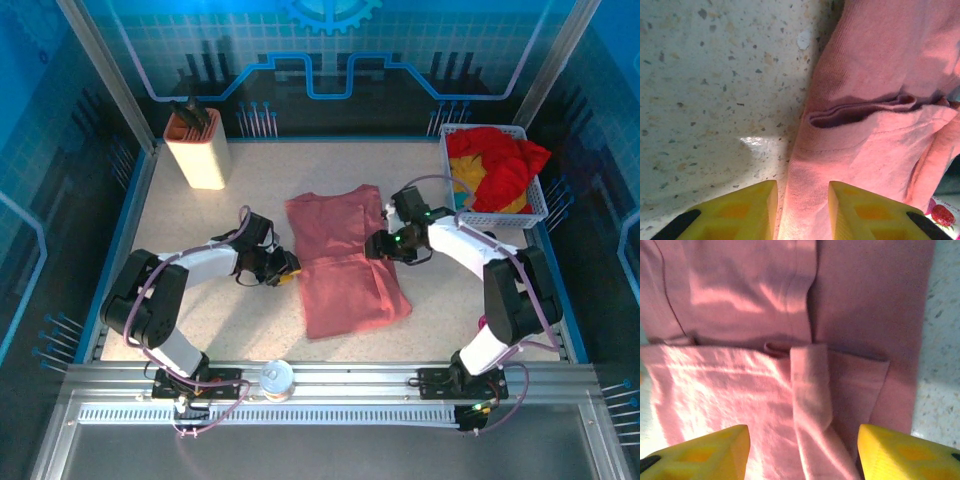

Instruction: Fold and stack the t-shirts

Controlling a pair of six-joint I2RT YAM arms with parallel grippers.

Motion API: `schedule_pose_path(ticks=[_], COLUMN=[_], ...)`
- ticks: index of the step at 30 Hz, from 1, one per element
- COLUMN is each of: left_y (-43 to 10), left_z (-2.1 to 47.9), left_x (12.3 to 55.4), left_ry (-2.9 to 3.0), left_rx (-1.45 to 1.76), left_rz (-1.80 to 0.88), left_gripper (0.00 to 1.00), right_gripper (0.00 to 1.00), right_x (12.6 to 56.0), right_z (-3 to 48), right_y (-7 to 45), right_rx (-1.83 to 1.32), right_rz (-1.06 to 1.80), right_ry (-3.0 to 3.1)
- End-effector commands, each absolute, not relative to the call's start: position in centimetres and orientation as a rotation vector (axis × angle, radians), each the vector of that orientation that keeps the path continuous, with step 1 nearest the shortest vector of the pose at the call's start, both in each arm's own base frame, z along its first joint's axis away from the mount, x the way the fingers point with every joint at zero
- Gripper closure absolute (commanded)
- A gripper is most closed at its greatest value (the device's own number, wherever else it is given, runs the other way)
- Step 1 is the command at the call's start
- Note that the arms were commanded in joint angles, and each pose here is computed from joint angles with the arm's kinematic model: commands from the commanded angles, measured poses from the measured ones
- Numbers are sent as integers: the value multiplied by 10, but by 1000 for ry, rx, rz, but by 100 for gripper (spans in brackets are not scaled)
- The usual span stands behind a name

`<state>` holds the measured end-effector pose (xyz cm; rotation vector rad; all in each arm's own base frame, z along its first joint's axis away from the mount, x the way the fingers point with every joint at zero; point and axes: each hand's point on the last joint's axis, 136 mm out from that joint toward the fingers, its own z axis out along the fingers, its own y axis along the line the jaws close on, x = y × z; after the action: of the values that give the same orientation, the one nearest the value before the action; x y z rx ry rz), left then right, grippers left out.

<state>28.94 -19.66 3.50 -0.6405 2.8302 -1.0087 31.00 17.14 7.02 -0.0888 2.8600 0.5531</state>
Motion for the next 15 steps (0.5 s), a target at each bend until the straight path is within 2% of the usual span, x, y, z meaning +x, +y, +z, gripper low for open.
schedule_pose_path(ticks=[1,4,8,15], left_y=[-203,-206,-211,-218], left_z=[39,38,34,33], left_x=[293,293,295,305], left_ry=[2837,2843,2847,2835], left_rx=[-598,-587,-586,-566], left_rz=[-1014,-1015,-1005,-986], left_gripper=[67,68,68,72], right_gripper=[41,42,52,64], right_x=[306,305,305,308], right_z=[74,63,54,47], right_y=[157,158,158,163], right_rx=[-167,-198,-230,-235], right_rz=[245,139,38,55], right_ry=[2857,2878,2880,2886])
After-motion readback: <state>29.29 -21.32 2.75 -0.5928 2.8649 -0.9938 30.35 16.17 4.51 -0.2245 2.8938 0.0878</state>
